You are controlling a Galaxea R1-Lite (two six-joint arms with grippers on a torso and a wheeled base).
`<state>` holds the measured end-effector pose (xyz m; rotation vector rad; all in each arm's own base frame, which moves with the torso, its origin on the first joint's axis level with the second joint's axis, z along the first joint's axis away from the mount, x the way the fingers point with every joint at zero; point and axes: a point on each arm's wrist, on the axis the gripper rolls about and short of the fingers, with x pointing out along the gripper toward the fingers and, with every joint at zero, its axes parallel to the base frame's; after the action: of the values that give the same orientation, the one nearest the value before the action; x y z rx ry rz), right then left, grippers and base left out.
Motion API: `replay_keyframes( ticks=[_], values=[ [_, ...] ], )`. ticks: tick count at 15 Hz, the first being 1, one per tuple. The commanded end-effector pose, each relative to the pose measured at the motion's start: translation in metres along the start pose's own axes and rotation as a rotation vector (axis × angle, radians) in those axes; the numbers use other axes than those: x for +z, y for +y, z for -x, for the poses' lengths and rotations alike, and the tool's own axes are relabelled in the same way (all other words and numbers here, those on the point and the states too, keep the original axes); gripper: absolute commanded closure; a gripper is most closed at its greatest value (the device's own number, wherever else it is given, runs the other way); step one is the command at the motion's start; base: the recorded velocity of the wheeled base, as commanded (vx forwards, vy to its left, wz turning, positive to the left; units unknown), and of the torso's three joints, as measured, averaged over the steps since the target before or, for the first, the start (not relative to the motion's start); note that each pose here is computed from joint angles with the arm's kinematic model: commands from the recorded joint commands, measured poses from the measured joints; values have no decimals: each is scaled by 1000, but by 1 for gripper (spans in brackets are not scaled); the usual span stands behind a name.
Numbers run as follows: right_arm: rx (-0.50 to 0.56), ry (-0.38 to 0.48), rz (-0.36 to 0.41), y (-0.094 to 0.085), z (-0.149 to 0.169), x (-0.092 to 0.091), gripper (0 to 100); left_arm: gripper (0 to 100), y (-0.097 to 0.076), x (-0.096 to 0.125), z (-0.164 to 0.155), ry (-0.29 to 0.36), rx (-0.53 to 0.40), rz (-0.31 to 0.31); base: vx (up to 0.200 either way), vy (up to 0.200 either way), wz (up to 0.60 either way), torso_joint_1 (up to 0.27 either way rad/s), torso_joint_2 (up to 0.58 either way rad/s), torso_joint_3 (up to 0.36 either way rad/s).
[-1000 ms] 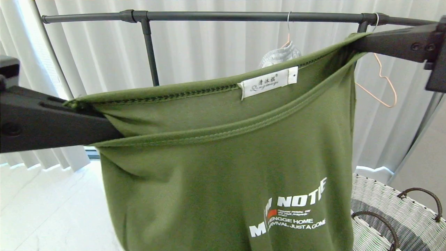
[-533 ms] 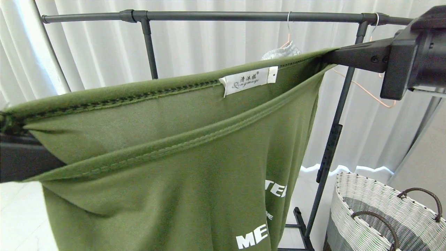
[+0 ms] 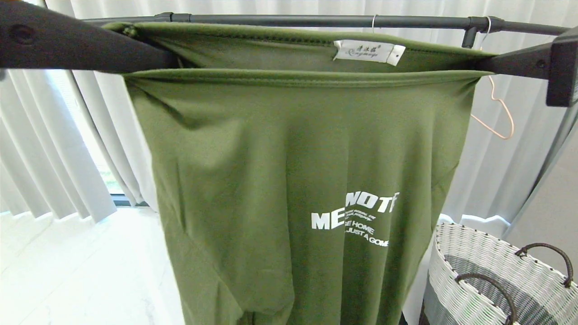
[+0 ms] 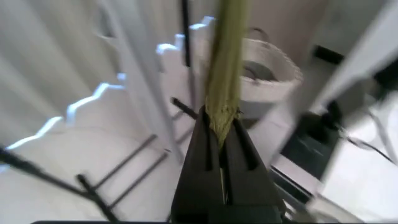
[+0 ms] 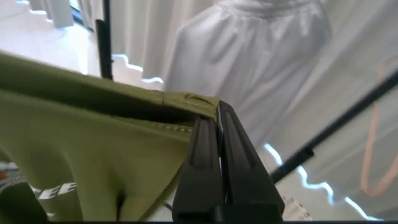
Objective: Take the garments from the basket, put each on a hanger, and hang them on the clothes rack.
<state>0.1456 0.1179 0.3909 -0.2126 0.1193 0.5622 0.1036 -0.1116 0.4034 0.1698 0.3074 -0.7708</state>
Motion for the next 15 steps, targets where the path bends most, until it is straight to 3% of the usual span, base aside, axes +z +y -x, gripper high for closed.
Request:
replay_keyframes(
  ticks=[1,5,15],
  values=[
    [4,-23,-3,-3,28,4,100,100,4,2,-45,81,132,-35,0,0,0,0,0,0],
    [104,13,28,10,43,-3,100,100,3,-3,-53,114,129,-41,0,0,0,0,0,0],
    [101,20,23,10,42,-4,100,100,-2,-3,-47,98,103,-49,0,0,0,0,0,0]
  ],
)
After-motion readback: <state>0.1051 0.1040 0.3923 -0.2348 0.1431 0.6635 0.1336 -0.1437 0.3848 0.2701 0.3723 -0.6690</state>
